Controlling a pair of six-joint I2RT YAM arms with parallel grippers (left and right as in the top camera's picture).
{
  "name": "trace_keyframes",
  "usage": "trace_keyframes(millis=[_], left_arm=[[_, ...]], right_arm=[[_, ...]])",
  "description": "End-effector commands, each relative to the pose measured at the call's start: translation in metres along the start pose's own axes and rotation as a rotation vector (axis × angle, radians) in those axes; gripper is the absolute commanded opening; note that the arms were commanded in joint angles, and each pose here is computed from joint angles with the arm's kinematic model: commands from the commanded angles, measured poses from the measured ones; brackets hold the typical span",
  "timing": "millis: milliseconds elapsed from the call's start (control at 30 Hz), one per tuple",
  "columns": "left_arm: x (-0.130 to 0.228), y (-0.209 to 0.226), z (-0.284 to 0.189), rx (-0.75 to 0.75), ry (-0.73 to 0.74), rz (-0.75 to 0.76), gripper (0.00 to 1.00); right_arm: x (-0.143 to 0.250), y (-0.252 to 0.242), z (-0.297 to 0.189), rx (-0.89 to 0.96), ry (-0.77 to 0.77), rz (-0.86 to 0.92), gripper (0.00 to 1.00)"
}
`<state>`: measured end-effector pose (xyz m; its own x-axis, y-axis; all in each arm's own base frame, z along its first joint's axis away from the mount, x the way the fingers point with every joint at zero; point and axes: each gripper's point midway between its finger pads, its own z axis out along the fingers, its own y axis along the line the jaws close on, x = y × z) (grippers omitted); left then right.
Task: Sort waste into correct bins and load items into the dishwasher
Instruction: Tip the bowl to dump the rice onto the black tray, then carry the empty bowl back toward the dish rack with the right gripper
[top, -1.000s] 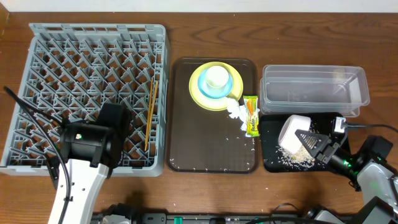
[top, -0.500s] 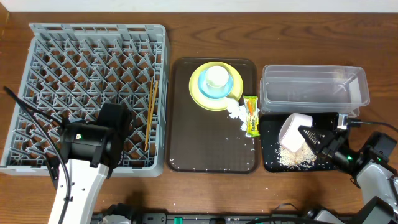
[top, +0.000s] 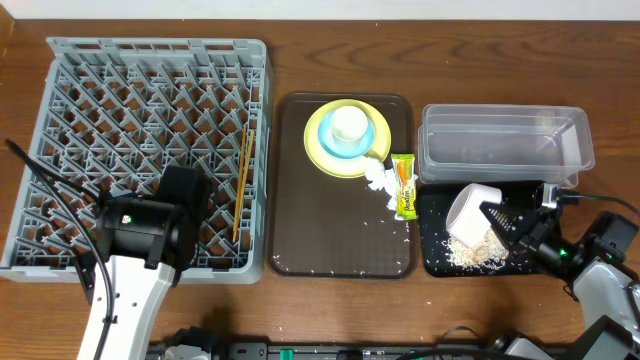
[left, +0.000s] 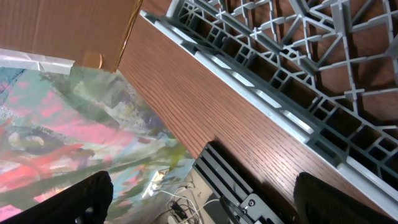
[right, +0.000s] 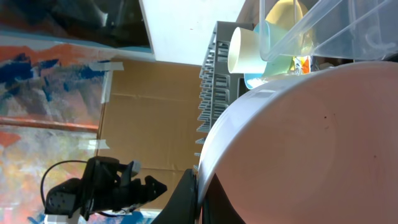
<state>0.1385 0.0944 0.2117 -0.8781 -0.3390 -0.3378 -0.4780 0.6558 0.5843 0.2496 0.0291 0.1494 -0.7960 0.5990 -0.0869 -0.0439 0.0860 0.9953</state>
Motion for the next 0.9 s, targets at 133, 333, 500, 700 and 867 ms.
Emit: trace_keyframes(millis=[133,333,500,700,867], left_arm=[[0.011,0.011,0.0,-0.035,0.042,0.036,0.93],[0.011,0.011,0.0,-0.035,0.042,0.036,0.93],[0.011,0.011,0.0,-0.035,0.042,0.036,0.93],[0.011,0.011,0.0,-0.035,0.042,0.036,0.94],[0.011,0.011,0.0,-0.035,0.042,0.036,0.93]], right_arm=[[-0.002,0.015,0.001,-0.004,0.005,-0.094,0.01],[-0.005,0.051,0.024,0.141,0.049,-0.188,0.01],[0.017,0.096,0.063,0.298,0.121,-0.412,0.01],[0.073,0.116,0.123,0.411,0.293,-0.66,0.01],[0.13,0.095,0.172,0.415,0.466,-0.899,0.01]])
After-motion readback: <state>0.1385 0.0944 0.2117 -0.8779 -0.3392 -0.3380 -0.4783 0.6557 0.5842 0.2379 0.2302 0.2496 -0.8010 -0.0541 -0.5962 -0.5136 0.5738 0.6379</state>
